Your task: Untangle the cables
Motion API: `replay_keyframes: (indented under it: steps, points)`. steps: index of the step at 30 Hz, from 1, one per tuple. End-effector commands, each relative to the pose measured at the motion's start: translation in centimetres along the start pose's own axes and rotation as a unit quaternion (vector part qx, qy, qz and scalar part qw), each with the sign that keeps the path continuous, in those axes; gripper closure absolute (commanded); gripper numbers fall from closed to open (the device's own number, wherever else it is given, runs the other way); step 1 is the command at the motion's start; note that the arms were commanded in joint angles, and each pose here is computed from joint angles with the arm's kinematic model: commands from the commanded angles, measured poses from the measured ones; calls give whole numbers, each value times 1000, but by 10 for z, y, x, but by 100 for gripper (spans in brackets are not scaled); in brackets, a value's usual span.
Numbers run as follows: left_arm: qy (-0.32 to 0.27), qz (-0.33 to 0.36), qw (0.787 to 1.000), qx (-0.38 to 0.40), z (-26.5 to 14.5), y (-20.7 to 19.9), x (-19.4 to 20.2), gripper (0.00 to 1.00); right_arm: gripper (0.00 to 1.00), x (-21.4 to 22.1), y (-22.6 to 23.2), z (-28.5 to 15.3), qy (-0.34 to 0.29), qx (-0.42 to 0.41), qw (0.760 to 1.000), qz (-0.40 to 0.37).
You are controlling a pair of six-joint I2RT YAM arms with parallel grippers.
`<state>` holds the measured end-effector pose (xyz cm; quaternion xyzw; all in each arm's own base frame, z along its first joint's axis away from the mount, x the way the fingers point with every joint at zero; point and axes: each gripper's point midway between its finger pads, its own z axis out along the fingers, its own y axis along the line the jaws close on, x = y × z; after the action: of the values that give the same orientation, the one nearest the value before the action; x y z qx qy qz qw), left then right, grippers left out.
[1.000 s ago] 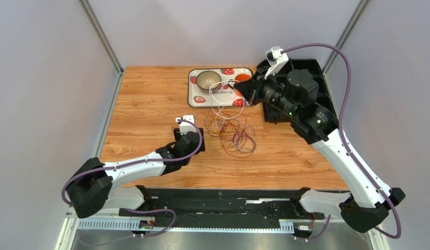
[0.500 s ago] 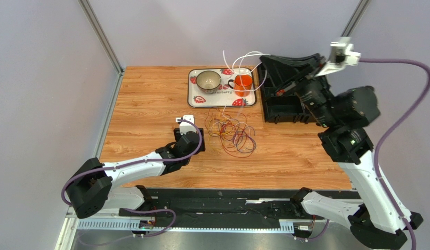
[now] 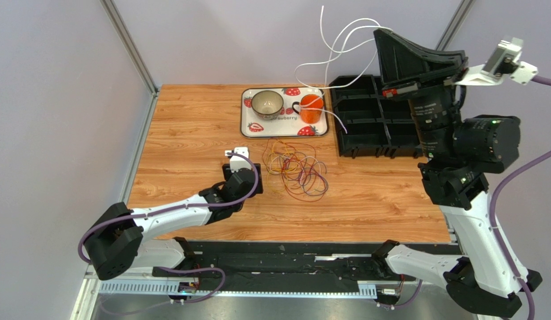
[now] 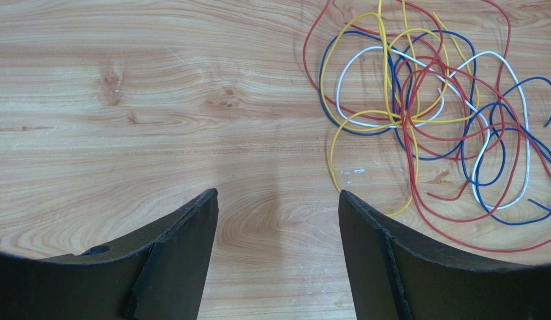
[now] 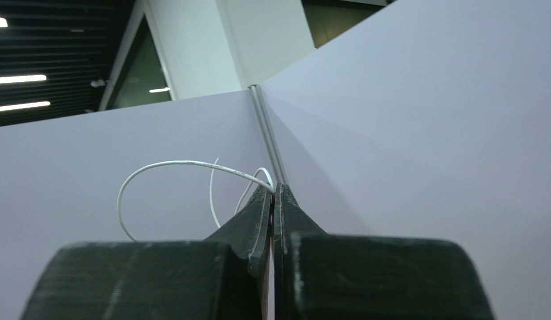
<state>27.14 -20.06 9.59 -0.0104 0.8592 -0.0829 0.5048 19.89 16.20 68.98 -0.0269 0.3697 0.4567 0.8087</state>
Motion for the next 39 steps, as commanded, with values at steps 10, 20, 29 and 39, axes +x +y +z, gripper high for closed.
replay_keyframes:
  steps: [10, 20, 29, 39]
  points:
    - [-16, -12, 1000, 19, -2, -10, -15, 18, 100, 68, -112, 7, 80, 192, 958, -200]
    - [8, 29, 999, -17, 8, -18, -23, 6, 100, 81, -231, 23, 98, 287, 912, -276]
    - [-102, -35, 992, 70, -23, -6, -42, 1, 100, 69, -323, 32, 91, 355, 885, -286]
    - [-119, -42, 989, 78, -27, -1, -42, 1, 100, 38, -403, 36, 33, 402, 860, -312]
